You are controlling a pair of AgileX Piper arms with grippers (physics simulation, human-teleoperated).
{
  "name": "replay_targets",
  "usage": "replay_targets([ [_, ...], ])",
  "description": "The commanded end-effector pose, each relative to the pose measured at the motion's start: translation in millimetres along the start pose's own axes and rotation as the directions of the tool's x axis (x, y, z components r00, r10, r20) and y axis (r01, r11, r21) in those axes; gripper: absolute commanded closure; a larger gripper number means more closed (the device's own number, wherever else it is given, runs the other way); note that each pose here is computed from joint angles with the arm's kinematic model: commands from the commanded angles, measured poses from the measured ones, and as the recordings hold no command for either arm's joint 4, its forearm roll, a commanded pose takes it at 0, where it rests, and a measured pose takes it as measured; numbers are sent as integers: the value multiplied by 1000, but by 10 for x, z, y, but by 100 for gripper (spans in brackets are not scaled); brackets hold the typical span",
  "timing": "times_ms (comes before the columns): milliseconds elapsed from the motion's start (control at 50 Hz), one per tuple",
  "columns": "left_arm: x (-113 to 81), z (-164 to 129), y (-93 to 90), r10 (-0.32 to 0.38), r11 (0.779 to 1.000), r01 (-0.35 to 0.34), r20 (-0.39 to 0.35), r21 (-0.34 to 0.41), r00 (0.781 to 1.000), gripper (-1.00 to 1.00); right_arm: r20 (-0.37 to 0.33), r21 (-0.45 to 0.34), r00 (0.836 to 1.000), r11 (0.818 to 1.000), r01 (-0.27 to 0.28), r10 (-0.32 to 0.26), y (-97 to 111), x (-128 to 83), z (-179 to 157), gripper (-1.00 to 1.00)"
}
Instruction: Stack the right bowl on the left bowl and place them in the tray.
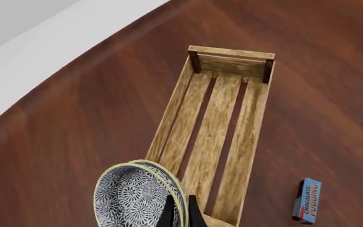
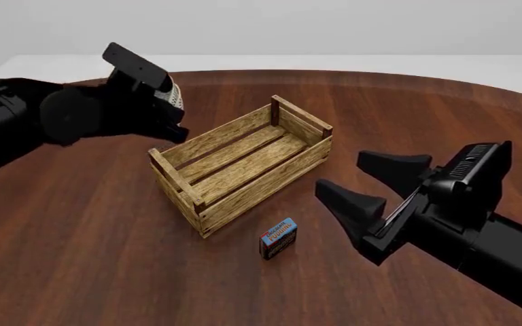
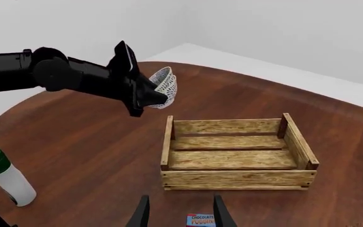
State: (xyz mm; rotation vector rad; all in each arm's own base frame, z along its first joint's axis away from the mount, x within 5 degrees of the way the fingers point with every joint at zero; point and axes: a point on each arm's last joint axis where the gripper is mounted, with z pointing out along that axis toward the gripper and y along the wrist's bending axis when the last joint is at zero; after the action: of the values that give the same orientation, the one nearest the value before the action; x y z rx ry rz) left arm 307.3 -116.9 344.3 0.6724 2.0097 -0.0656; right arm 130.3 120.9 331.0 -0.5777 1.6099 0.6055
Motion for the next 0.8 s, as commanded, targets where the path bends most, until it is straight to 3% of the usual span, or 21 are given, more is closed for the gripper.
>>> replay_targets([
  [20,173,549,55,76,997,-76,-104,4,992,100,-6,-3,1000,1000,-5,5,5,13,39,-100],
  [220,153,748,45,93,996,-91,-126,19,988,100,-10,-3,1000,1000,-4,4,6,22,49,-100],
  [800,296,1207,-206,168,984,-156,-160,88,973,100,-22,-8,1000,1000,-11,11,15,48,87,-100],
])
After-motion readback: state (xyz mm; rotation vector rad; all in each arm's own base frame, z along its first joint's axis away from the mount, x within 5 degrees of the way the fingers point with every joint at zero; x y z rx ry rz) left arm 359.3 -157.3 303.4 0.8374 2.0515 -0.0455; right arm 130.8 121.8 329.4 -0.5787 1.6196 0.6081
